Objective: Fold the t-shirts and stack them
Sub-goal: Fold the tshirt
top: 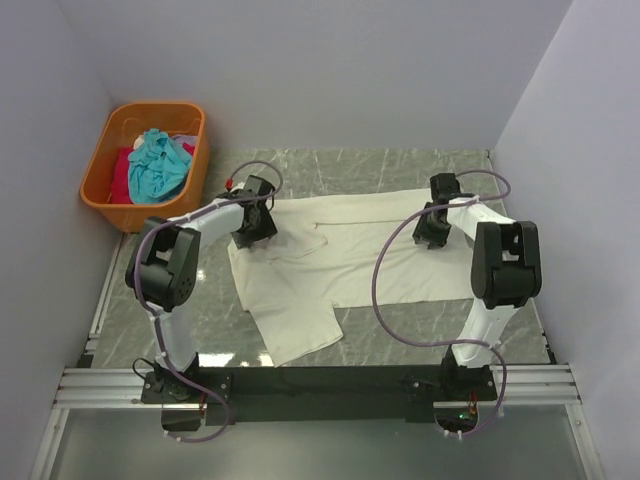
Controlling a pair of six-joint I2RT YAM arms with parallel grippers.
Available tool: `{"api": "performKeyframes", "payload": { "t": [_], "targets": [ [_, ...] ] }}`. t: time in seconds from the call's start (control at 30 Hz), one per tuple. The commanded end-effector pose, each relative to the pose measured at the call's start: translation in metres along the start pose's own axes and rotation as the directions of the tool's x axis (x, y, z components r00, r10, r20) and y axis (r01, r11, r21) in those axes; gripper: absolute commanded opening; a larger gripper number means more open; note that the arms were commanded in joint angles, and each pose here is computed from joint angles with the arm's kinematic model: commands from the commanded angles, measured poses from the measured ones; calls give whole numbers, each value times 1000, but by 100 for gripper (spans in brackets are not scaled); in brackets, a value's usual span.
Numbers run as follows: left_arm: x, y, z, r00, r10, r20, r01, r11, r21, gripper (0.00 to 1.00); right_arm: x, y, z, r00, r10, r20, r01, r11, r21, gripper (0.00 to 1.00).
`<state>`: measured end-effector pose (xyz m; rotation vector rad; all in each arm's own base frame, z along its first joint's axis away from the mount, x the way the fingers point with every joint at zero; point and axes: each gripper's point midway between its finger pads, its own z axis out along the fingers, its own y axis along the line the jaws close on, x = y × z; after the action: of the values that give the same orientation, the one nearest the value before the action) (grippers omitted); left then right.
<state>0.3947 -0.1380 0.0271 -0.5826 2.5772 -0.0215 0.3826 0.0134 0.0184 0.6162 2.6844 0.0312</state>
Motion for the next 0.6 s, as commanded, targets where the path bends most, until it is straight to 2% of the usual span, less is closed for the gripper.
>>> {"api": "performKeyframes", "payload": {
  "t": [0.0,0.13,0.23,0.27,0.3,0.47,0.57],
  "targets": [
    [-25,1,-19,999,-5,54,4,1000,5,69,-23,0,-21,997,4,77,-4,1000,-6,47],
    [-21,16,-57,996,-46,75,44,999,30,73,-3,-8,-46,995,31,95,-29,999,-30,49],
    [-4,35,-88,993,-85,77,80,995,64,75,1,-11,-71,987,60,149,-51,997,-63,51],
    [14,48,-86,995,-88,54,86,995,45,75,9,-15,-79,984,68,163,-57,996,-72,52],
    [18,48,-102,993,-92,78,85,993,81,75,12,-16,-83,982,73,171,-61,995,-78,53],
    [80,81,-105,994,-111,-6,111,992,58,72,34,-21,-101,970,87,228,-66,993,-96,56],
    [97,87,-105,992,-126,-27,127,989,79,67,44,-29,-104,963,95,251,-73,993,-93,56]
  ]
}}
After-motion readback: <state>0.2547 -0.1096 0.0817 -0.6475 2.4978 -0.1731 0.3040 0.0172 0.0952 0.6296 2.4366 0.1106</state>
